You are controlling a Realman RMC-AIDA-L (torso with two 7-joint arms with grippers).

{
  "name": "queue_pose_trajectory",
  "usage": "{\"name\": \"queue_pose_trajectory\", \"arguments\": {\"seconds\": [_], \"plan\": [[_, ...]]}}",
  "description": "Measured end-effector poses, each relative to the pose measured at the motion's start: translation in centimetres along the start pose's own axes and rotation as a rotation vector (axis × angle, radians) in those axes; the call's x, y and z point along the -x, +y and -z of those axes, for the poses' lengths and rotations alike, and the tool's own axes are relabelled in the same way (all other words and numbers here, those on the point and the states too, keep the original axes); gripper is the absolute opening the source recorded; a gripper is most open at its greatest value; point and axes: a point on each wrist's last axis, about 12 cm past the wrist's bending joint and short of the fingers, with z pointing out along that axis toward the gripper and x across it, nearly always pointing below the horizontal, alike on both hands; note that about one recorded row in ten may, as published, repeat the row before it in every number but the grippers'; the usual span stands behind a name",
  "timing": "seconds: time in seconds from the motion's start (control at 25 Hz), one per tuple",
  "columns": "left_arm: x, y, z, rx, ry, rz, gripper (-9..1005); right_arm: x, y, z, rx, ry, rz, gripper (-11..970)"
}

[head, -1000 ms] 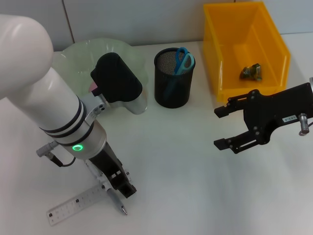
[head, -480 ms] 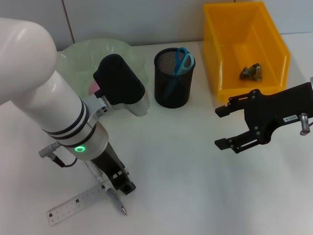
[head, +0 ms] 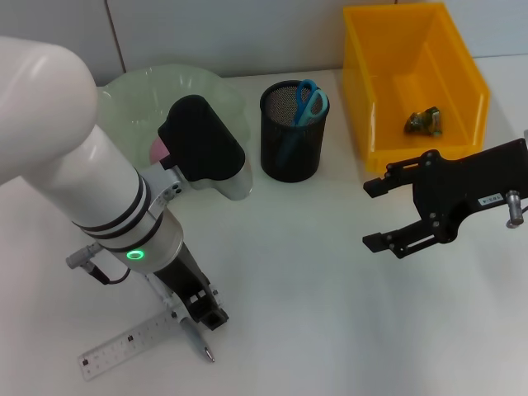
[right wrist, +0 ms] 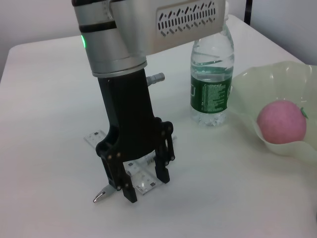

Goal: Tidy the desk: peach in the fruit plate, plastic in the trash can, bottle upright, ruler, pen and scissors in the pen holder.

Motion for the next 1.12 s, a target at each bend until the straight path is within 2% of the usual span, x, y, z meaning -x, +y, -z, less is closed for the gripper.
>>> {"name": "queue_pose_trajectory", "arguments": {"seconds": [0.32,0.6,0.68,0.8,0.84,0.88,0.92,1.0,1.12], "plan": [[0.1,0.0,0.2,0.025,0.005,-0.01,516,0.2,0.1,0.0,-0.004,0.0,-0.005,817],[0.4,-0.3,1.3,0.038,-0.025,-0.026,396,0.2,0.2,0.1,0.0,0.01,-0.019,817],[0.8,0.3,4.0,0.044,-0.098,0.006,396,-0.3,0.3,0.3,-0.007,0.019,-0.04,817],[0.8,0.5,5.1,0.043,-0.139,0.027,396,-0.7,0.5,0.5,-0.011,0.022,-0.059,817],[0.7,0.8,6.1,0.037,-0.183,0.049,396,-0.9,0.6,0.6,-0.011,0.024,-0.069,817],[0.5,1.6,8.4,0.0,-0.329,0.112,396,-1.3,0.8,0.7,-0.011,0.026,-0.094,817],[0.5,1.6,8.4,0.0,-0.329,0.112,396,-1.3,0.8,0.7,-0.011,0.026,-0.094,817],[-0.1,2.3,10.3,-0.072,-0.494,0.173,396,-1.7,1.1,0.8,-0.012,0.026,-0.121,817],[-0.1,2.3,10.3,-0.072,-0.494,0.173,396,-2.2,1.2,1.1,-0.02,0.019,-0.155,817]]}}
